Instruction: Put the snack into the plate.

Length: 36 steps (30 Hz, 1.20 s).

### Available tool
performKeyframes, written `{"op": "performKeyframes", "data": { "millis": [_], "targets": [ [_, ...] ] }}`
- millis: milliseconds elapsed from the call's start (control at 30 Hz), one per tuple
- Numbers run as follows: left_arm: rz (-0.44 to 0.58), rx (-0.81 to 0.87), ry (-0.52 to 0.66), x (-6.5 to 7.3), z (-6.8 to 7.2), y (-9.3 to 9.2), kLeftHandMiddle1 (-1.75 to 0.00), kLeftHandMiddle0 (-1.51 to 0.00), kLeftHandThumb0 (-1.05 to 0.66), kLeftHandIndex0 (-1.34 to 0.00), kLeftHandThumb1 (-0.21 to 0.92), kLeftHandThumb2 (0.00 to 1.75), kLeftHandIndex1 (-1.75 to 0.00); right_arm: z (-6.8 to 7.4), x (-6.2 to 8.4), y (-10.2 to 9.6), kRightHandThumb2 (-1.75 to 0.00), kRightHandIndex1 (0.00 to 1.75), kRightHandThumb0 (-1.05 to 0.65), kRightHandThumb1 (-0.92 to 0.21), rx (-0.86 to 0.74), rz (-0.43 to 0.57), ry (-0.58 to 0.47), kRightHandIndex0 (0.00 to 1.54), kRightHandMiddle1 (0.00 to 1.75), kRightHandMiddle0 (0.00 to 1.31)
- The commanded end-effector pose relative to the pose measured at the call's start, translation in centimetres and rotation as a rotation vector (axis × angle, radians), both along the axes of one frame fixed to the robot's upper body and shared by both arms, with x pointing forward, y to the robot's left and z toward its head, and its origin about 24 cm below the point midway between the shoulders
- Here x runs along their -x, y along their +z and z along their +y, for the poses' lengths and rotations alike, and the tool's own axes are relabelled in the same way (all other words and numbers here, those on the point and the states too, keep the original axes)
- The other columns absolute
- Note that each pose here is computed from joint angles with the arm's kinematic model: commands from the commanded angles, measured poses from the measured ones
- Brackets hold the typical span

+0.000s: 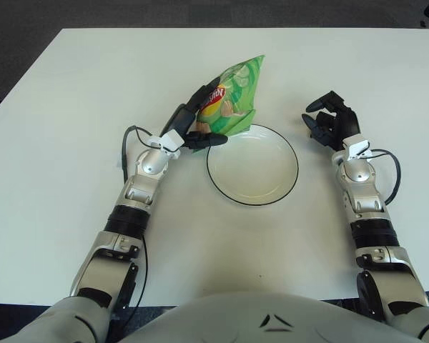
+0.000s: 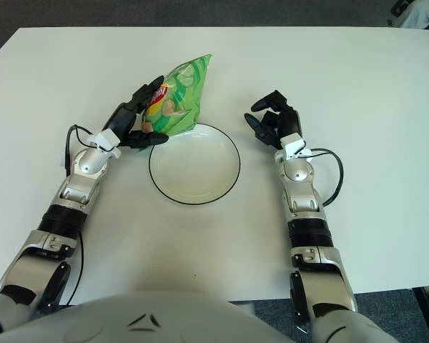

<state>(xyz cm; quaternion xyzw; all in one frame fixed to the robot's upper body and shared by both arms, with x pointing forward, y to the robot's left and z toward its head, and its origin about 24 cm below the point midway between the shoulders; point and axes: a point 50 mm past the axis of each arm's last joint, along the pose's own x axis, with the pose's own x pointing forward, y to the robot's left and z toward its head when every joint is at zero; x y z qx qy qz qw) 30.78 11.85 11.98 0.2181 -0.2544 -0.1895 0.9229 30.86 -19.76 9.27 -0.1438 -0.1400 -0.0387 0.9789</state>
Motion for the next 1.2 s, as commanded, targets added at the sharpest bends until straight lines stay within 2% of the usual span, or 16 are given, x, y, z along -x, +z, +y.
{"op": "performKeyframes", "data": {
  "millis": [0, 200, 400, 467, 500, 567, 600, 633, 667, 733, 800, 867, 967, 1167],
  "targets": [
    [-0.024, -0.04, 0.024, 0.41, -0.61, -0.32, 0.0, -0.15, -0.85, -0.28, 0.92, 0.04, -0.06, 0.15, 4.11, -8.67, -0.28, 1.71, -0.37, -0.92, -0.048, 0.326, -0.038, 0.89, 1.48, 0.46],
    [-0.079, -0.108, 0.044, 0.7, -1.05, -0.2, -0.02, -0.18, -0.85, -0.3, 0.92, 0.05, -0.06, 0.21, 4.11, -8.69, -0.28, 1.71, -0.37, -0.92, -0.049, 0.326, -0.037, 0.88, 1.49, 0.46],
    [-0.122, -0.146, 0.06, 0.83, -1.16, -0.22, -0.08, -0.45, -0.77, -0.54, 0.92, 0.02, -0.19, 0.21, 4.11, -8.7, -0.28, 1.71, -0.37, -0.92, -0.048, 0.325, -0.037, 0.88, 1.49, 0.46],
    [-0.125, -0.145, 0.058, 0.85, -1.18, -0.28, -0.44, -0.43, -0.73, -0.54, 0.92, 0.02, -0.49, 0.24, 4.12, -8.71, -0.28, 1.71, -0.37, -0.92, -0.047, 0.325, -0.036, 0.88, 1.49, 0.46],
    [-0.126, -0.145, 0.057, 0.86, -1.19, -0.29, -0.58, -0.41, -0.72, -0.53, 0.92, 0.02, -0.58, 0.24, 4.13, -8.71, -0.28, 1.71, -0.37, -0.92, -0.047, 0.324, -0.036, 0.88, 1.49, 0.46],
    [-0.13, -0.142, 0.05, 0.86, -1.24, -0.31, -1.07, -0.32, -0.65, -0.5, 0.9, 0.01, -0.9, 0.24, 4.13, -8.71, -0.29, 1.71, -0.37, -0.92, -0.046, 0.324, -0.036, 0.88, 1.49, 0.46],
    [-0.135, -0.138, 0.048, 0.85, -1.26, -0.31, -1.16, -0.31, -0.63, -0.5, 0.9, 0.01, -0.97, 0.24, 4.13, -8.7, -0.29, 1.71, -0.37, -0.92, -0.046, 0.324, -0.035, 0.88, 1.49, 0.46],
    [-0.145, -0.132, 0.047, 0.84, -1.29, -0.29, -1.37, -0.3, -0.54, -0.56, 0.91, 0.04, -1.07, 0.24, 4.13, -8.7, -0.29, 1.71, -0.37, -0.92, -0.046, 0.324, -0.035, 0.88, 1.49, 0.46],
    [-0.152, -0.127, 0.047, 0.84, -1.31, -0.28, -1.51, -0.32, -0.48, -0.59, 0.91, 0.06, -1.15, 0.23, 4.13, -8.7, -0.29, 1.71, -0.37, -0.92, -0.045, 0.324, -0.035, 0.88, 1.49, 0.46],
    [-0.175, -0.112, 0.05, 0.82, -1.35, -0.25, -1.62, -0.37, -0.43, -0.6, 0.92, 0.09, -1.23, 0.23, 4.14, -8.69, -0.29, 1.71, -0.37, -0.92, -0.045, 0.324, -0.034, 0.88, 1.49, 0.46],
    [-0.189, -0.098, 0.054, 0.78, -1.35, -0.27, -1.68, -0.4, -0.4, -0.6, 0.92, 0.12, -1.29, 0.23, 4.14, -8.69, -0.29, 1.71, -0.36, -0.92, -0.045, 0.325, -0.034, 0.88, 1.49, 0.46],
    [-0.204, -0.081, 0.062, 0.7, -1.33, -0.39, -1.72, -0.48, -0.39, -0.56, 0.83, 0.33, -1.4, 0.22, 4.13, -8.7, -0.29, 1.71, -0.36, -0.92, -0.044, 0.325, -0.034, 0.88, 1.49, 0.45],
    [-0.226, -0.061, 0.075, 0.55, -1.27, -0.64, -1.74, -0.56, -0.38, -0.5, 0.74, 0.56, -1.51, 0.21, 4.13, -8.71, -0.29, 1.71, -0.36, -0.92, -0.043, 0.325, -0.033, 0.88, 1.49, 0.45],
    [-0.276, -0.035, 0.102, 0.39, -1.17, -0.93, -1.75, -0.73, -0.39, -0.44, 0.62, 0.85, -1.67, 0.19, 4.13, -8.72, -0.29, 1.71, -0.36, -0.92, -0.04, 0.326, -0.032, 0.87, 1.5, 0.45]
  ]
}}
